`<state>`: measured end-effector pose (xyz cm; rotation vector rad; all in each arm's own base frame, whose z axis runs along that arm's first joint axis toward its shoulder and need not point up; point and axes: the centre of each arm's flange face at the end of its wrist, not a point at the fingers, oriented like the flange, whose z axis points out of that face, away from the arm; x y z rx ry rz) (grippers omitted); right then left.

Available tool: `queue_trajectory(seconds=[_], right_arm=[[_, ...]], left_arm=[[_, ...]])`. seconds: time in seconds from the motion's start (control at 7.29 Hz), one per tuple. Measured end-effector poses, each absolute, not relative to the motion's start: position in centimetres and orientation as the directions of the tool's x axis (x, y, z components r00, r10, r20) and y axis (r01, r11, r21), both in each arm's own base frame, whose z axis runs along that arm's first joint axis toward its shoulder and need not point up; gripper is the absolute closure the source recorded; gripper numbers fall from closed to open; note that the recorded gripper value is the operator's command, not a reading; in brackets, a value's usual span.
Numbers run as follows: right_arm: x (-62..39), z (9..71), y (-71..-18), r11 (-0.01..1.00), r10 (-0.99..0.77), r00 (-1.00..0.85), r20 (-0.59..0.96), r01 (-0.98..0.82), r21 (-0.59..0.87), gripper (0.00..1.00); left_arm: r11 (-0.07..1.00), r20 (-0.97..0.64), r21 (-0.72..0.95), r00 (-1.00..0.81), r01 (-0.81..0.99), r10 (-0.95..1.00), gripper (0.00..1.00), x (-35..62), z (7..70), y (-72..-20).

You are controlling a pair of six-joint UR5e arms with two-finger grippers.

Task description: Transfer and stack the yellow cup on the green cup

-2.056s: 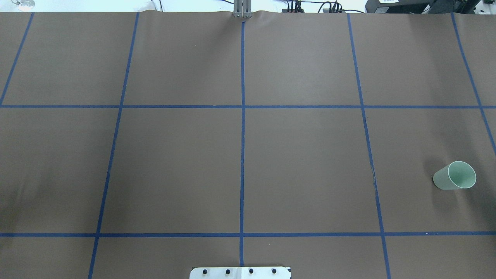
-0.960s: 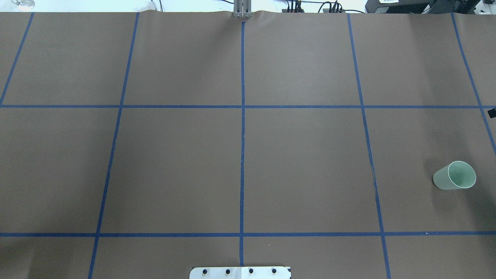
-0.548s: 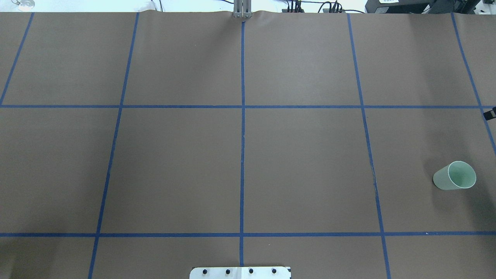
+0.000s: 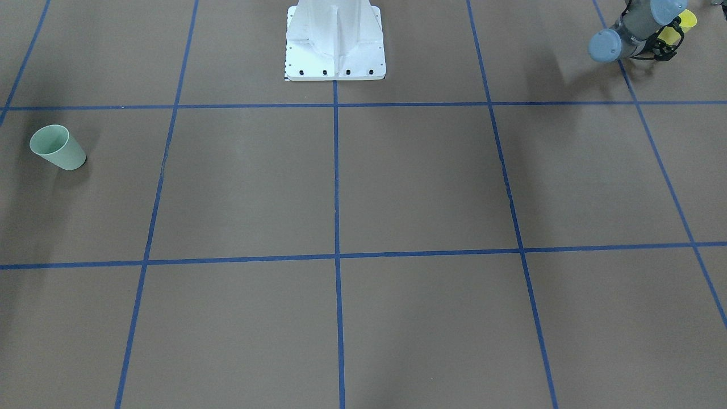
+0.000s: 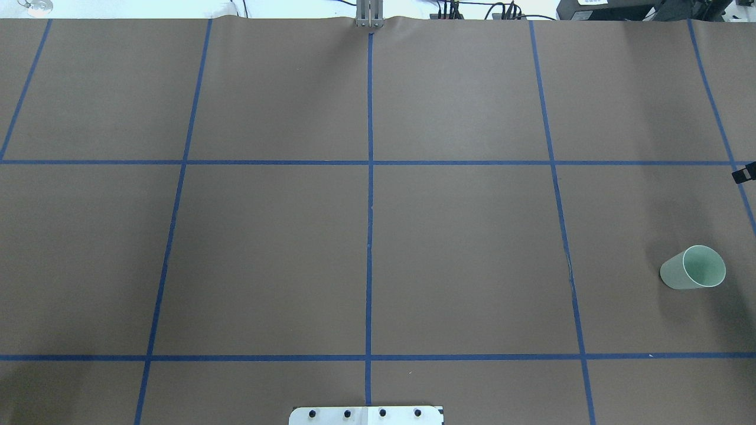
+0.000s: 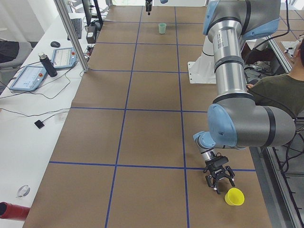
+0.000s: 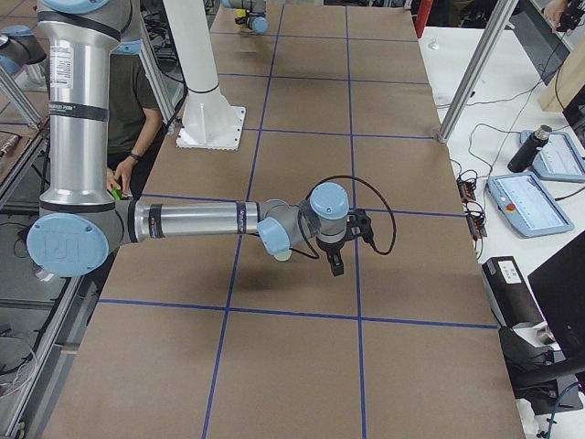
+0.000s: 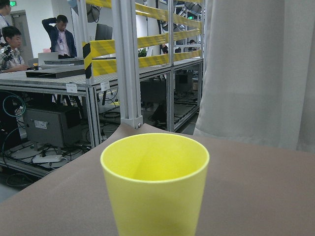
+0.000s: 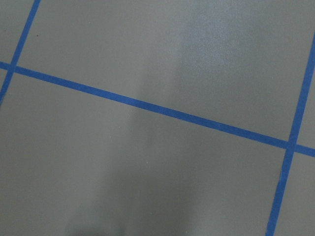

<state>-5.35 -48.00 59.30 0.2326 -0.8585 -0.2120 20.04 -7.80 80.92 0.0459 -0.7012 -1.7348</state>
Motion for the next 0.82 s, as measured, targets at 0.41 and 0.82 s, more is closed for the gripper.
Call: queue_trajectory(seconds=[0.41,0.82], right_arm=[[-5.5,59.2,-48.0,0.953,-0.279,0.638,0.718,0.092,0.289,0.00],[-5.5,59.1,-48.0,0.952,-0.281,0.638,0.716,0.093,0.291,0.00]], left_arm=[[-0.119,0.315,0.481,-0.298,0.869,-0.901,0.00,19.3,81.5,-6.4],[-0.117,0.300,0.465,-0.280,0.877,-0.912,0.00,19.2,82.7,-5.0]])
